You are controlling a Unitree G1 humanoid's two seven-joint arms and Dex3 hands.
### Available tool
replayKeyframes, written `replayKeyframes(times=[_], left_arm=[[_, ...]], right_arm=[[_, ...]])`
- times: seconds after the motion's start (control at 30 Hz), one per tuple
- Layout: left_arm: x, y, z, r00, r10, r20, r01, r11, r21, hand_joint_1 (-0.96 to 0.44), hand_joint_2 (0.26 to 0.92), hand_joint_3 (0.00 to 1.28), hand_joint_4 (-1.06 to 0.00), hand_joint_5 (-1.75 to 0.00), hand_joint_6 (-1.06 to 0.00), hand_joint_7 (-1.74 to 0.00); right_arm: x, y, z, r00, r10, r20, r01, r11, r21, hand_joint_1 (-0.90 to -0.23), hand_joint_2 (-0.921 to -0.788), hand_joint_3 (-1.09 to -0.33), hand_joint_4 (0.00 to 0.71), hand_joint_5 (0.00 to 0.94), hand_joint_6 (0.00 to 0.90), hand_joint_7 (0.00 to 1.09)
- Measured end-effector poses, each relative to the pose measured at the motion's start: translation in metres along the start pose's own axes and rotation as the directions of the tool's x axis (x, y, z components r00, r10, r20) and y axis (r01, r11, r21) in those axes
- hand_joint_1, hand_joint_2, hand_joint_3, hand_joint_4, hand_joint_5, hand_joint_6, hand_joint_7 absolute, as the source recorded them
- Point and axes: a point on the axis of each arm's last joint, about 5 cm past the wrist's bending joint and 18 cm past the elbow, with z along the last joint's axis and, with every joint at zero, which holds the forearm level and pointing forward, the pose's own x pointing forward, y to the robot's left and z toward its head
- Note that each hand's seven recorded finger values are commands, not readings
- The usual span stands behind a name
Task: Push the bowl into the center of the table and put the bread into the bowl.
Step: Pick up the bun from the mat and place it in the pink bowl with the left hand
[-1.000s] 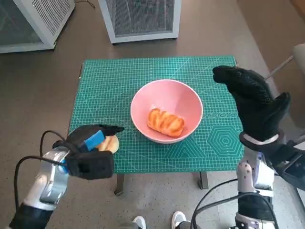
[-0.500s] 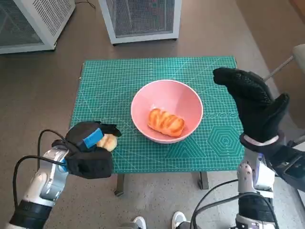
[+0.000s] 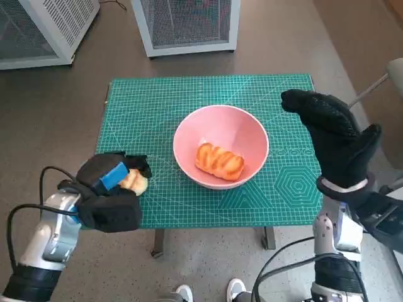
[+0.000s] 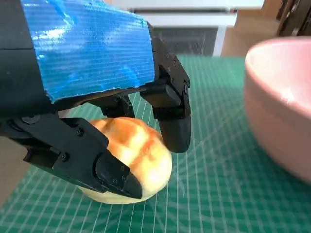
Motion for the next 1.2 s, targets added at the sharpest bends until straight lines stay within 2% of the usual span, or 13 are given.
replayKeyframes(times=[0.27, 0.57, 0.83, 1.2], left_arm=[[-0.007, 0.022, 0.011, 0.996, 0.083, 0.043, -0.083, 0.997, -0.011, 0.00, 0.920, 0.06, -0.73, -1.14, -0.60, -1.17], [-0.012, 0.050, 0.029, 0.973, 0.198, 0.122, -0.197, 0.980, -0.022, 0.00, 0.920, 0.05, -0.73, -1.16, -0.62, -1.14], [-0.007, 0.073, 0.053, 0.924, 0.300, 0.236, -0.300, 0.953, -0.038, 0.00, 0.920, 0.05, -0.72, -1.16, -0.63, -1.14], [0.019, 0.082, 0.096, 0.854, 0.315, 0.414, -0.307, 0.948, -0.088, 0.00, 0.916, 0.04, -0.76, -1.13, -0.63, -1.12]], right_arm=[[-0.0001, 0.000, 0.000, 1.000, -0.001, -0.001, 0.001, 1.000, 0.002, -0.422, -0.921, -0.462, 0.414, 0.004, 0.078, 0.57], [-0.0003, 0.000, -0.001, 1.000, -0.001, -0.004, 0.001, 1.000, 0.004, -0.419, -0.921, -0.463, 0.424, 0.008, 0.077, 0.57], [0.0005, 0.001, -0.002, 1.000, 0.002, -0.008, -0.002, 1.000, 0.009, -0.426, -0.921, -0.459, 0.432, 0.011, 0.078, 0.57], [0.0016, 0.001, -0.003, 1.000, 0.006, -0.012, -0.006, 1.000, 0.016, -0.438, -0.921, -0.456, 0.436, 0.011, 0.078, 0.57]])
